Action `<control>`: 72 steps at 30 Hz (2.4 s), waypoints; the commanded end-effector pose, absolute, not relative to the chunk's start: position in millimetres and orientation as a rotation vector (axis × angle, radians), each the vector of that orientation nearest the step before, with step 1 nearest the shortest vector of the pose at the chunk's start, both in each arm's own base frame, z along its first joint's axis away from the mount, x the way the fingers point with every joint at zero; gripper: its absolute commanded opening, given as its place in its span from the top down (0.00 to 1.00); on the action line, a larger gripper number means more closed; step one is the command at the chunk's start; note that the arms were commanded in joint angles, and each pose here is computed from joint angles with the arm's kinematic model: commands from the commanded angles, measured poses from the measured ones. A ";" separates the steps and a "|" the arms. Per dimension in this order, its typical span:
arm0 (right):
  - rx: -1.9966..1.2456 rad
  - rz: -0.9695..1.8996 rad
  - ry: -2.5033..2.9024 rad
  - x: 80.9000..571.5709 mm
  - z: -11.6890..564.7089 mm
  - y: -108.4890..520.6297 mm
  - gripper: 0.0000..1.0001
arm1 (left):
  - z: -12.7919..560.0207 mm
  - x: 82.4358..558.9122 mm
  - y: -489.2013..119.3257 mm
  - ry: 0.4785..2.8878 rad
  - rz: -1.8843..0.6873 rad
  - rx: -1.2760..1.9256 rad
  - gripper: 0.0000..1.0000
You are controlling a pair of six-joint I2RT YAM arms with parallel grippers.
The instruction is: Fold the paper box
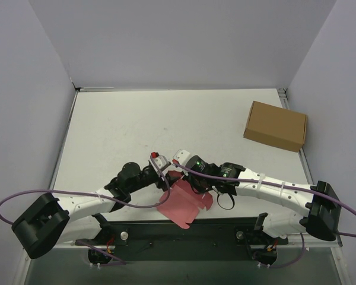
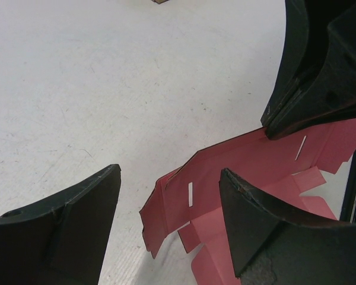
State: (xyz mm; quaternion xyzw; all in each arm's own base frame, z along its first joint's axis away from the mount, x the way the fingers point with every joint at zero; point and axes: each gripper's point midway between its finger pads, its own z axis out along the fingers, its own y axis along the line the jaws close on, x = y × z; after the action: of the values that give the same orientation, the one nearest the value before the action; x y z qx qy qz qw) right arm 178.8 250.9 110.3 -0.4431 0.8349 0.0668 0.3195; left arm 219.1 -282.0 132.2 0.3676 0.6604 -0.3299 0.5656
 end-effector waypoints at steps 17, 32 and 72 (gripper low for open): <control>-1.150 0.171 2.186 179.5 112.5 248.2 1.00 | 155.8 218.3 -300.0 1.452 -0.816 0.911 0.58; -1.143 0.169 2.188 182.1 112.0 248.4 1.00 | 140.9 209.8 -305.1 1.487 -0.781 0.964 0.86; 0.871 0.874 2.166 238.7 153.5 298.3 0.41 | 134.7 241.5 -222.4 1.502 -0.366 0.568 1.00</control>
State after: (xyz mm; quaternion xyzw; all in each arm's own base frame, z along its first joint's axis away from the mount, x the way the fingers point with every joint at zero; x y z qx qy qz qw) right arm 212.0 294.5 137.6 0.2092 0.8811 0.2913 0.3083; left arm 238.1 -221.0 114.2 0.2765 0.6909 -0.1540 0.6500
